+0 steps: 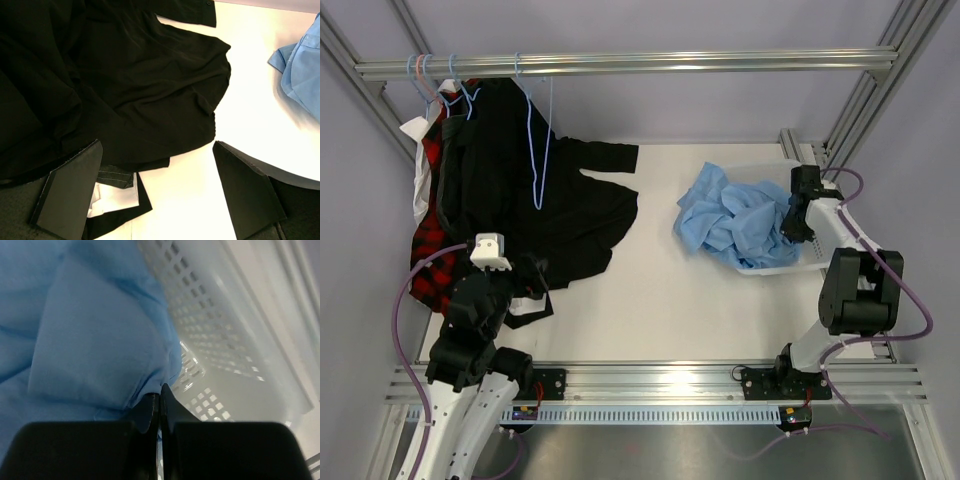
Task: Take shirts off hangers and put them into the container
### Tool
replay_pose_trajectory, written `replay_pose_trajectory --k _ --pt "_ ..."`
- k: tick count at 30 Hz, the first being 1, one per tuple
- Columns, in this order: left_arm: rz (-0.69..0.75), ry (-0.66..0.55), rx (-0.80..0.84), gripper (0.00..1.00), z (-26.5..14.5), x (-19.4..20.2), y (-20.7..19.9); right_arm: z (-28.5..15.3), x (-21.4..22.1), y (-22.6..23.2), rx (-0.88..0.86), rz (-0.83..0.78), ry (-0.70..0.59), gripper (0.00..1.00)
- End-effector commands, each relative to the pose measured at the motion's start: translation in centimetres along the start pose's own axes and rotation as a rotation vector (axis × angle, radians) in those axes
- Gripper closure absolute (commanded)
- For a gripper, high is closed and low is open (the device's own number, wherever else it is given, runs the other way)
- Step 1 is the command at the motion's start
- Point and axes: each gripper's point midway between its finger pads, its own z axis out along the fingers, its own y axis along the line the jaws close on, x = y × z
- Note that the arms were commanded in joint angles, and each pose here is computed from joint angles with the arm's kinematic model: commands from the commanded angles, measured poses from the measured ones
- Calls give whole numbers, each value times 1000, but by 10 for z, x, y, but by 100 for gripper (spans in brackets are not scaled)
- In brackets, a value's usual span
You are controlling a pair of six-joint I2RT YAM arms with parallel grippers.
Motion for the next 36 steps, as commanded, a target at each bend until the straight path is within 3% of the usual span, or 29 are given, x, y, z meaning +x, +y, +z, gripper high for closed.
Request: replay_pose_trajectory --k 1,5,11,15,19,22,29,33,36 --pt "-15 -53 6 1 3 -12 -3 15 14 29 -120 49 77 100" --pt "-15 -53 6 1 3 -13 -3 36 32 34 -116 44 155 99" --pt "-15 -53 7 1 3 -13 -3 34 28 17 -58 46 135 72" --pt "-15 -51 7 1 4 -12 -3 -10 -8 15 -122 62 0 56" --pt "-15 -53 8 1 4 -12 -3 -53 -34 14 -183 44 -114 32" --pt "-15 -50 7 1 4 -12 -3 -84 -46 21 -223 -3 -190 23" --pt "-15 -50 7 1 4 -12 -3 -162 -42 84 -381 -298 -388 9" --pt "-15 -52 9 1 4 -12 -3 -190 -22 130 -449 -516 -442 0" --pt "-15 -54 9 1 3 -13 -3 -194 -2 161 -492 -670 -416 0"
